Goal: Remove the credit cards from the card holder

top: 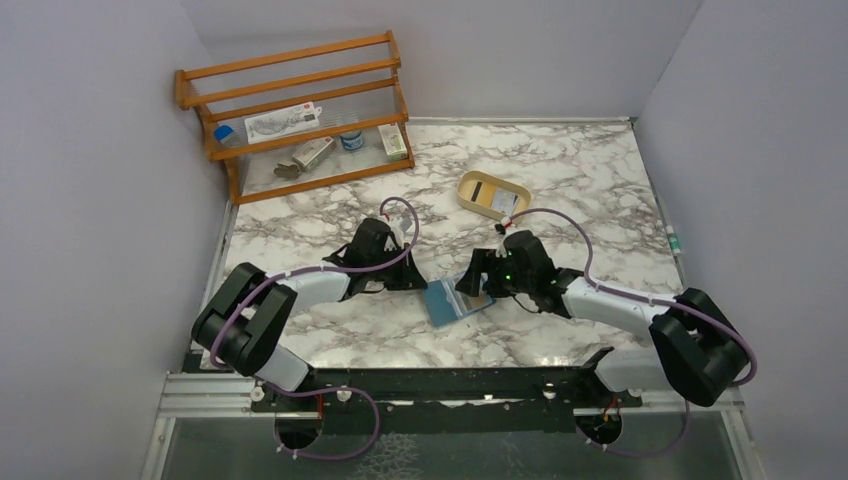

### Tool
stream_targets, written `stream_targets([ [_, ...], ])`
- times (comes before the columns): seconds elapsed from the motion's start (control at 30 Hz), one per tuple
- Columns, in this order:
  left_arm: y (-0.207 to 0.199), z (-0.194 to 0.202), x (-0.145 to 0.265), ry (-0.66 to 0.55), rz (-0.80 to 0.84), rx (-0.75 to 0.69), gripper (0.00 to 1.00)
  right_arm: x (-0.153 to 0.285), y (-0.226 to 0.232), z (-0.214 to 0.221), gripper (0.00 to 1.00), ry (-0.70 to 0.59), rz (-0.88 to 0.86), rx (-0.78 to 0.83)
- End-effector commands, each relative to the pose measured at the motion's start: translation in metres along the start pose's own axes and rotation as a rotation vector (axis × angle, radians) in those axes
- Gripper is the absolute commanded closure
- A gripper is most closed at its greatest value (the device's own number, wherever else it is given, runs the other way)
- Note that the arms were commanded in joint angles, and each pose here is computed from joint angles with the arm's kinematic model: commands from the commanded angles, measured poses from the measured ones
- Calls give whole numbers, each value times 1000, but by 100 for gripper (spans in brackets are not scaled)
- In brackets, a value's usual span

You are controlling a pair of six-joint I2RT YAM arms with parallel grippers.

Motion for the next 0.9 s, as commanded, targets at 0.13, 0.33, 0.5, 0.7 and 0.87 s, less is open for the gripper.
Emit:
stream_targets([
  [0.13,7,4,-3,22,-33,-21,100,-11,-10,1,18,-2,65,38],
  [0.33,5,3,-3,25,-23,-18,100,-15,-7,11,18,16,51,43],
  [0.5,2,2,-4,25,-20,-17,100,-14,0,8,19,10,38,49],
  [0.7,3,3,-5,29,-25,-15,100,-6,10,-6,21,-24,27,66],
  [0.87,4,5,-5,30,-28,-11,100,4,20,-17,20,-53,11,86],
])
Point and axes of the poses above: each gripper's point midway between its finger pads, its own x axis back along the fingers, its own y axis along the line the jaws close on, z = x × y, the point moved 6 cm from there along x, back along the fingers, and after that the axes turned 13 degrees about x, right-handed, at the moved point
